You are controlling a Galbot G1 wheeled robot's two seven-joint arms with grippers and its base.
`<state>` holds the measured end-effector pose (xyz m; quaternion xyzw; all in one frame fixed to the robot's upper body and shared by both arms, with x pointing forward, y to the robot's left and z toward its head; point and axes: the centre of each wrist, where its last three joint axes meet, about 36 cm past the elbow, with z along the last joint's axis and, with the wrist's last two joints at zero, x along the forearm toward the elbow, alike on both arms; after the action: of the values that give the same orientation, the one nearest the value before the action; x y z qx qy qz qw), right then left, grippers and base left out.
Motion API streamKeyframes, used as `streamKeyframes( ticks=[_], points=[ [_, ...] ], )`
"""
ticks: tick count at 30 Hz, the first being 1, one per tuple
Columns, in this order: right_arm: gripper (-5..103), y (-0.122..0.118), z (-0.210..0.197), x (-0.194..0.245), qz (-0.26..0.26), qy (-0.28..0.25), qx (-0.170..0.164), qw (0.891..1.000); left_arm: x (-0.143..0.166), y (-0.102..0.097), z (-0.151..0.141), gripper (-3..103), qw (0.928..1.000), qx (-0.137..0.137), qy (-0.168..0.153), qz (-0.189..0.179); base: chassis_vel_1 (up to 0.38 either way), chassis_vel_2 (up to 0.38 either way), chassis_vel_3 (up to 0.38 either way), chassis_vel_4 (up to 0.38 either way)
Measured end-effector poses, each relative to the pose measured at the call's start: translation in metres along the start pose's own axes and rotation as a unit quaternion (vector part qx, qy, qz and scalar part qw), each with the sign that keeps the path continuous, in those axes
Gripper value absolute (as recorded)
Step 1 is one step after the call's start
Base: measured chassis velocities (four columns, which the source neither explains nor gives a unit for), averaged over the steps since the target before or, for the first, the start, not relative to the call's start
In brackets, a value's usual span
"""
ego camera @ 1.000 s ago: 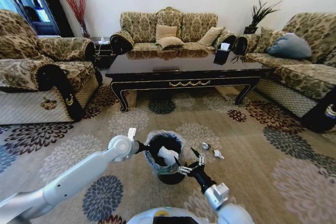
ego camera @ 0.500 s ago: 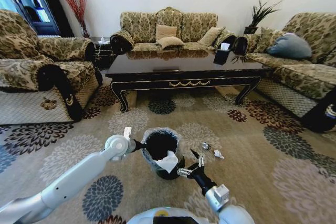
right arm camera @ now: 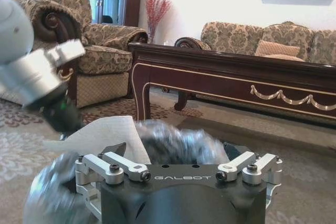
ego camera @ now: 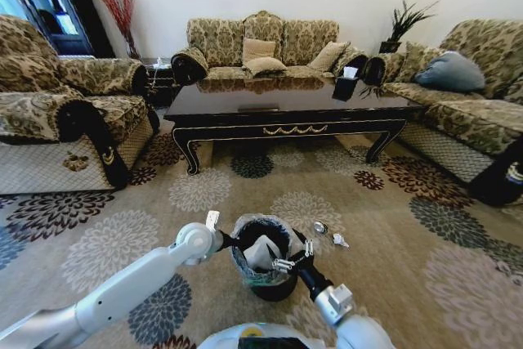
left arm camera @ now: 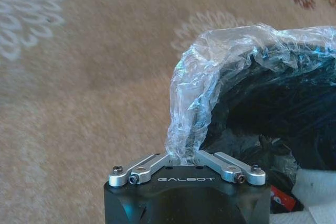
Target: Move to the front of the table and pick up the trash from the floor, then place it into the trash bin.
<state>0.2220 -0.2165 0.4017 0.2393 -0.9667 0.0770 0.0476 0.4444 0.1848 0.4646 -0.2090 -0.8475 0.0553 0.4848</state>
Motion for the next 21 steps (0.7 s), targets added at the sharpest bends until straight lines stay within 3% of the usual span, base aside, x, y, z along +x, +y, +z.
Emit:
streamKeyframes(
  ticks=[5, 21],
  points=[
    [100, -0.005, 0.001, 0.000, 0.001, -0.002, 0.010, 1.000, 0.008, 0.015, -0.009, 0, 0.9998, 0.013, -0.015, -0.009, 0.000, 0.000, 0.000, 0.000],
    [100, -0.006, 0.009, 0.001, 0.002, 0.001, 0.022, 1.000, 0.020, 0.017, -0.004, 0, 0.9993, 0.030, -0.024, 0.002, 0.000, 0.000, 0.000, 0.000]
  ],
)
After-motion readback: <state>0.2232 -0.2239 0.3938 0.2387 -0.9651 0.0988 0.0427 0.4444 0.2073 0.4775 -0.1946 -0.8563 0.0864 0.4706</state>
